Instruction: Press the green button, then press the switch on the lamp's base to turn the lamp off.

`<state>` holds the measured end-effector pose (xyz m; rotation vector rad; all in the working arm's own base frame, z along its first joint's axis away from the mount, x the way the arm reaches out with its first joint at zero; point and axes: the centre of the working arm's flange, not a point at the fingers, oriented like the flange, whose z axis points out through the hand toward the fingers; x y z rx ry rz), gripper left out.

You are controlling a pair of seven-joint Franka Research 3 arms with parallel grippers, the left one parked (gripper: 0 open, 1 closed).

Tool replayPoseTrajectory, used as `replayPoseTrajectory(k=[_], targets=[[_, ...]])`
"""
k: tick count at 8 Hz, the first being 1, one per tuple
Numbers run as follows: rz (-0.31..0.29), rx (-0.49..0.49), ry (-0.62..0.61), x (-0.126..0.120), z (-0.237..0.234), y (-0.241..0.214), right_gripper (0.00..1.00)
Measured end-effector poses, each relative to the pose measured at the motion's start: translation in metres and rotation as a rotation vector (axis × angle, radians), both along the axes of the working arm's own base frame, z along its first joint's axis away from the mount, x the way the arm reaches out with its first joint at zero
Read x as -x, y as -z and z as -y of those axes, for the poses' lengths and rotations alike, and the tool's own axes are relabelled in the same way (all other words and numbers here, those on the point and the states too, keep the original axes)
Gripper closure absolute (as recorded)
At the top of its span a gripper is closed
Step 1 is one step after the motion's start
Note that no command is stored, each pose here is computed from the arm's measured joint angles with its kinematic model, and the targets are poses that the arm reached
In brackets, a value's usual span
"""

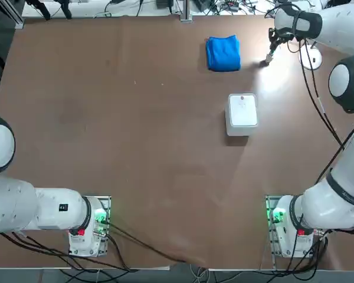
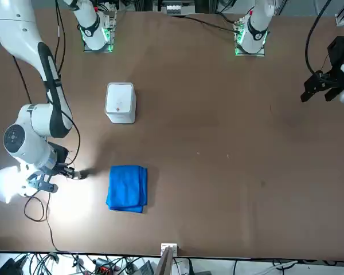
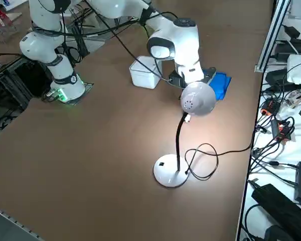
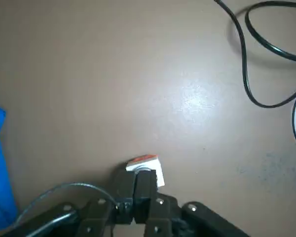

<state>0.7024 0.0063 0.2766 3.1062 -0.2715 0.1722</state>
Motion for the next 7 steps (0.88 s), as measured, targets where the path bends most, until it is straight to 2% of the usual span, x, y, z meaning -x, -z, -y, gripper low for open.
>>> replayPoseTrajectory(k=[5,7], targets=[[0.053,-0.003,-0.002,0.0031,-0.0003,0.0062,0.99],[0.056,-0.004,0.005,0.0050,-0.0003,0.0063,0.99]])
